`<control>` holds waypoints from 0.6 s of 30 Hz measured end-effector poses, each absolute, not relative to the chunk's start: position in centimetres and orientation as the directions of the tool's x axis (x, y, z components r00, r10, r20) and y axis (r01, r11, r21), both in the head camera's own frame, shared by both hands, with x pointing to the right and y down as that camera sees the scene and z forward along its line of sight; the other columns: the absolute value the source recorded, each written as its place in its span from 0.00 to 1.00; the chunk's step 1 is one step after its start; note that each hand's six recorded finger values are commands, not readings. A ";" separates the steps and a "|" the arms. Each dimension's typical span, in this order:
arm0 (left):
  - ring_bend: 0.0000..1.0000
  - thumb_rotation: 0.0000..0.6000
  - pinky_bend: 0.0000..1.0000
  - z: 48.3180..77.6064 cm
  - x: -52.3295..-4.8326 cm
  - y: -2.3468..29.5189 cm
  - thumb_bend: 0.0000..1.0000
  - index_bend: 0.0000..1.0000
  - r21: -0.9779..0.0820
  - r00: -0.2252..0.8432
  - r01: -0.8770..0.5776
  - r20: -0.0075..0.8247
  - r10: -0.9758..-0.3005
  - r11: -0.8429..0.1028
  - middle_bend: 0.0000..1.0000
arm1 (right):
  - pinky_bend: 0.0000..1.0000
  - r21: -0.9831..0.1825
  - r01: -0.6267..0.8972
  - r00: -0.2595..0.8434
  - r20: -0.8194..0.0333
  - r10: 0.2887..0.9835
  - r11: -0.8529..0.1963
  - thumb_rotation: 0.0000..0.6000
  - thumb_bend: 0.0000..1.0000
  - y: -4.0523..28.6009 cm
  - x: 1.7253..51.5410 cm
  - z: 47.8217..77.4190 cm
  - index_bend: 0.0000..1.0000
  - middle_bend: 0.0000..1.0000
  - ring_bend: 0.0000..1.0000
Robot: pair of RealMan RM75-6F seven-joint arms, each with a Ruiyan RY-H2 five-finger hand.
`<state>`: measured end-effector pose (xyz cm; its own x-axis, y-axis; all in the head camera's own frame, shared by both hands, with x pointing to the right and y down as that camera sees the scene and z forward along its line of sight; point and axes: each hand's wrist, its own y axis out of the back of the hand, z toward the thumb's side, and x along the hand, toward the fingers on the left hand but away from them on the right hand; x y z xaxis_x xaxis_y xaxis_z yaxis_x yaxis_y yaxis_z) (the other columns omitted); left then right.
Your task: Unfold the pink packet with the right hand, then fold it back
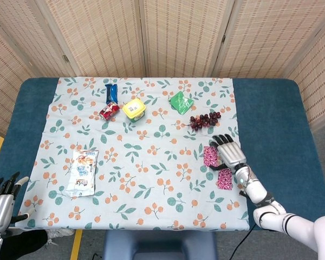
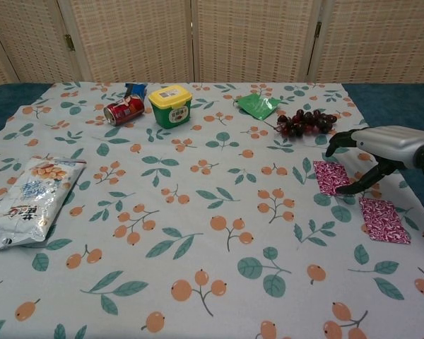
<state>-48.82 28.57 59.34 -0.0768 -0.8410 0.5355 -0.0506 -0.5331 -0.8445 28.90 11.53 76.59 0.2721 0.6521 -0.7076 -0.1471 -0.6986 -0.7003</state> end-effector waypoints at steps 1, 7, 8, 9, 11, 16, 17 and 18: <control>0.17 1.00 0.00 59.3 -48.8 28.6 0.21 0.19 -0.845 -0.077 -0.050 0.535 -0.841 -0.533 0.09 | 0.00 -0.700 -0.146 0.272 -0.708 0.652 -0.699 0.59 0.24 11.6 28.9 76.6 0.19 0.10 0.00; 0.17 1.00 0.00 59.2 -49.0 28.6 0.22 0.19 -0.846 -0.083 -0.051 0.533 -0.842 -0.531 0.09 | 0.00 -0.708 -0.126 0.281 -0.697 0.659 -0.695 0.59 0.24 11.8 28.9 76.0 0.19 0.10 0.00; 0.17 1.00 0.00 59.2 -49.1 28.6 0.22 0.19 -0.846 -0.084 -0.051 0.534 -0.841 -0.531 0.09 | 0.00 -0.711 -0.121 0.284 -0.694 0.662 -0.693 0.59 0.24 11.9 28.9 75.8 0.19 0.10 0.00; 0.17 1.00 0.00 59.2 -49.1 28.7 0.22 0.19 -0.845 -0.085 -0.050 0.535 -0.841 -0.532 0.09 | 0.00 -0.714 -0.114 0.288 -0.689 0.665 -0.690 0.59 0.24 12.1 28.9 75.5 0.19 0.10 0.00; 0.17 1.00 0.00 59.3 -49.1 28.7 0.22 0.19 -0.845 -0.084 -0.051 0.535 -0.840 -0.533 0.09 | 0.00 -0.717 -0.103 0.293 -0.684 0.668 -0.689 0.59 0.24 12.4 29.0 74.9 0.19 0.10 0.00; 0.17 1.00 0.00 59.4 -49.0 28.7 0.22 0.19 -0.843 -0.080 -0.052 0.538 -0.839 -0.535 0.09 | 0.00 -0.704 -0.075 0.292 -0.693 0.659 -0.706 0.59 0.24 14.4 29.8 73.1 0.19 0.10 0.00; 0.17 1.00 0.00 59.5 -48.9 28.6 0.22 0.19 -0.843 -0.079 -0.052 0.538 -0.839 -0.536 0.09 | 0.00 -0.699 -0.069 0.289 -0.697 0.657 -0.712 0.59 0.24 14.9 30.1 72.7 0.19 0.10 0.00; 0.17 1.00 0.00 59.5 -48.9 28.6 0.22 0.19 -0.843 -0.077 -0.052 0.538 -0.839 -0.536 0.09 | 0.00 -0.693 -0.063 0.283 -0.703 0.653 -0.718 0.59 0.24 15.5 30.4 72.3 0.19 0.10 0.00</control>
